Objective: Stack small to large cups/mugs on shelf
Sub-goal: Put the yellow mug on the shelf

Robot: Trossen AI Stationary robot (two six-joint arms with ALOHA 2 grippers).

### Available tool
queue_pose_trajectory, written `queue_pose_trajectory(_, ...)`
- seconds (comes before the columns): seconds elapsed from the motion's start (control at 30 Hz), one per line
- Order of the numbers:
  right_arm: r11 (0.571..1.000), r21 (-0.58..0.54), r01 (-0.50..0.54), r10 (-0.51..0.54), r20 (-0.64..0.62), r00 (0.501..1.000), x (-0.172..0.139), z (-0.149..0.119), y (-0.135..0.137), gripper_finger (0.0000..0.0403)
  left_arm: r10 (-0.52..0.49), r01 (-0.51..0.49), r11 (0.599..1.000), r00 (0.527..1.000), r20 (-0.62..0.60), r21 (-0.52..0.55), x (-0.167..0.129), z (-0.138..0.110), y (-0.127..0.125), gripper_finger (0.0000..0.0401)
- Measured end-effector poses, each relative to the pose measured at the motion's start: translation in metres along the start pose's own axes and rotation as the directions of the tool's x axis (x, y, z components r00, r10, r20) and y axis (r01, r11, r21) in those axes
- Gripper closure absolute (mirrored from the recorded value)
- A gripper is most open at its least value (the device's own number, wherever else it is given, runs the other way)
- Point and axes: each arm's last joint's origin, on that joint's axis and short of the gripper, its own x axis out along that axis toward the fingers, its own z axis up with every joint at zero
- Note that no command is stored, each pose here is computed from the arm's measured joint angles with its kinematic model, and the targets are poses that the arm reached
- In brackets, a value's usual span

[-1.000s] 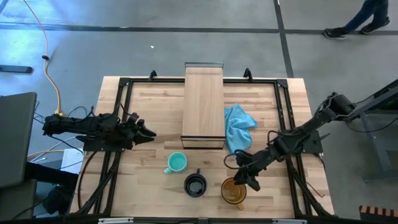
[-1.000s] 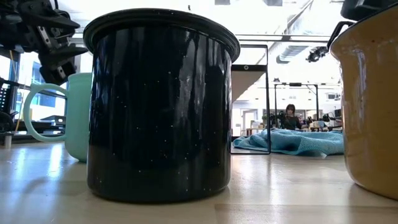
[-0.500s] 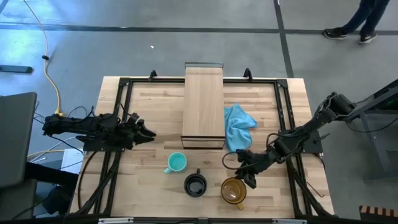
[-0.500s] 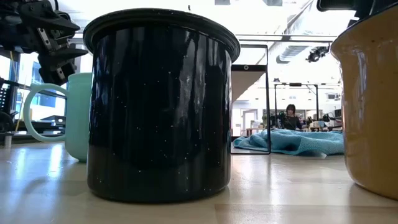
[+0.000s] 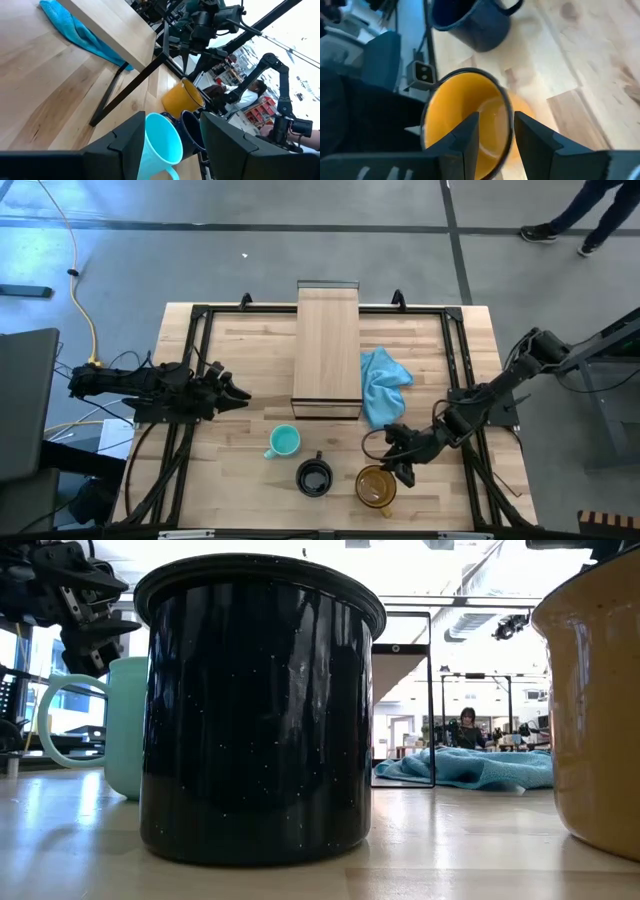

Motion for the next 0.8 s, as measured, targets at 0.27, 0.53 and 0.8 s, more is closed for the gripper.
queue_pose_trajectory(0.27,0.996,0.072,0.058,-0.057,-0.005,0.998,-0.003,-0.015,0.002,0.0289,0.007,-0.007,1.0,1.0,0.005,0.001,0.0,0.0,0.0,0.0222)
queue_pose_trajectory(0.53,0.987,0.14,0.073,-0.08,0.048,0.996,-0.006,-0.027,0.008,0.0289,0.027,-0.027,1.0,1.0,-0.01,0.002,0.0,-0.002,0.002,0.0222)
queue_pose_trajectory(0.8,0.988,0.142,0.067,-0.079,0.086,0.993,0.004,-0.029,0.01,0.0289,0.038,-0.038,0.999,0.999,-0.02,0.002,0.0,-0.003,0.003,0.0222)
